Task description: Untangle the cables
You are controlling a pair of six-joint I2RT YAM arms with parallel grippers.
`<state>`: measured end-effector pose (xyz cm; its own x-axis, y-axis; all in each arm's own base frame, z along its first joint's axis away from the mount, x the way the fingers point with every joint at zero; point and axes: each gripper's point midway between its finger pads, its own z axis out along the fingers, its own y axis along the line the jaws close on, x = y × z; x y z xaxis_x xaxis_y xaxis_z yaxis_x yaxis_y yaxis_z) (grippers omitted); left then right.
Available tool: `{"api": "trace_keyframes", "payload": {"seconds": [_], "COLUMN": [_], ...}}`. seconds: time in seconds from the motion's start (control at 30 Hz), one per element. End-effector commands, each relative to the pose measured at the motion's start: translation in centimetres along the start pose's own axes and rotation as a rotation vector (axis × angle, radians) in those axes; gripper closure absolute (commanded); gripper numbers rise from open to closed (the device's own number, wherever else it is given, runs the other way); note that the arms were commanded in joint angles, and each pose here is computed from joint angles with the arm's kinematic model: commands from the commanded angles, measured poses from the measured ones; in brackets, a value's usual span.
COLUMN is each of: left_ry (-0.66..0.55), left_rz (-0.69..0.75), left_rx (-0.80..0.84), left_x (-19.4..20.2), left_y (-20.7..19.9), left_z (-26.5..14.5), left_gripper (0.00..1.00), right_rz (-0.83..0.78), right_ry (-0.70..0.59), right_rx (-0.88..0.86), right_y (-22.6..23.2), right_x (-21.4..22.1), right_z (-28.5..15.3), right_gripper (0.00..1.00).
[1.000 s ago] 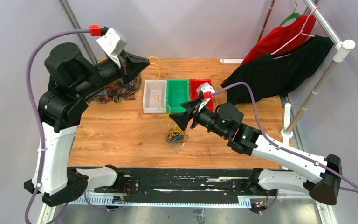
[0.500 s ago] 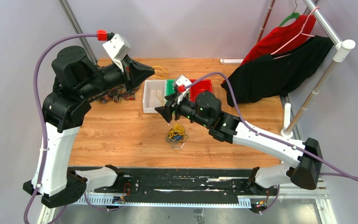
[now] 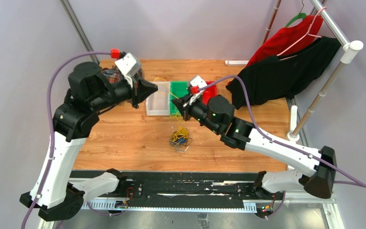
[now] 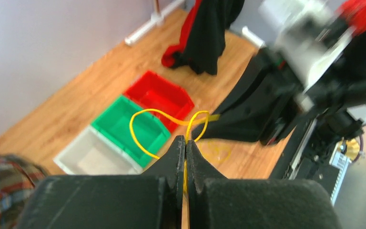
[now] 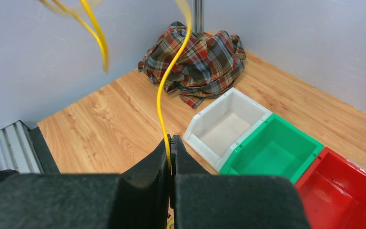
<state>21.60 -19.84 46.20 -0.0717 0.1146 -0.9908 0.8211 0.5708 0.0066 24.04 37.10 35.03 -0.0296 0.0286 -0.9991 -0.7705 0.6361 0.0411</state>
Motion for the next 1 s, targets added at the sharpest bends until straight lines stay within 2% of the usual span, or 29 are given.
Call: {"api": "trace_keyframes", "payload": {"seconds": [0.0,0.1,0.17,0.27,0.33,0.43,0.57,0.7,0.97], "left_ry": [0.119,0.218,0.301,0.36,0.368,0.395,0.485,0.56,0.574], "left_rz": [-0.032,-0.125,-0.142,-0.103,-0.067,-0.036,-0.034,-0.047,-0.028], "left_rx": [-0.021,0.125,0.202,0.212,0.198,0.173,0.091,0.057,0.056], "left_x": [5.7,10.2,12.6,13.9,14.1,14.7,17.0,19.2,20.0], "left_y": [0.9,-1.5,-2.8,-2.7,-2.4,-1.8,-0.3,0.3,0.4], "left_z": [1.3,2.5,3.0,3.1,2.9,2.5,2.2,1.9,1.5], "left_gripper": [0.98,0.85,0.64,0.4,0.18,0.05,0.0,0.02,0.02], "right_rz": [0.093,0.175,0.244,0.298,0.301,0.263,0.173,0.086,-0.028], "right_ry": [-0.039,-0.04,-0.025,-0.013,-0.015,-0.004,0.066,0.182,0.172], "right_rx": [0.065,0.076,0.107,0.179,0.237,0.327,0.456,0.532,0.597], "right_y": [-2.4,-4.1,-5.8,-9.0,-11.3,-14.3,-18.2,-20.8,-24.0], "right_x": [-1.1,-1.0,-0.5,0.3,0.6,1.1,2.9,5.9,7.3], "right_z": [-2.2,-2.7,-2.7,-3.1,-3.4,-3.5,-3.0,-1.8,0.7], "right_gripper": [0.99,0.99,0.99,0.99,0.99,0.99,0.99,0.99,0.99]}}
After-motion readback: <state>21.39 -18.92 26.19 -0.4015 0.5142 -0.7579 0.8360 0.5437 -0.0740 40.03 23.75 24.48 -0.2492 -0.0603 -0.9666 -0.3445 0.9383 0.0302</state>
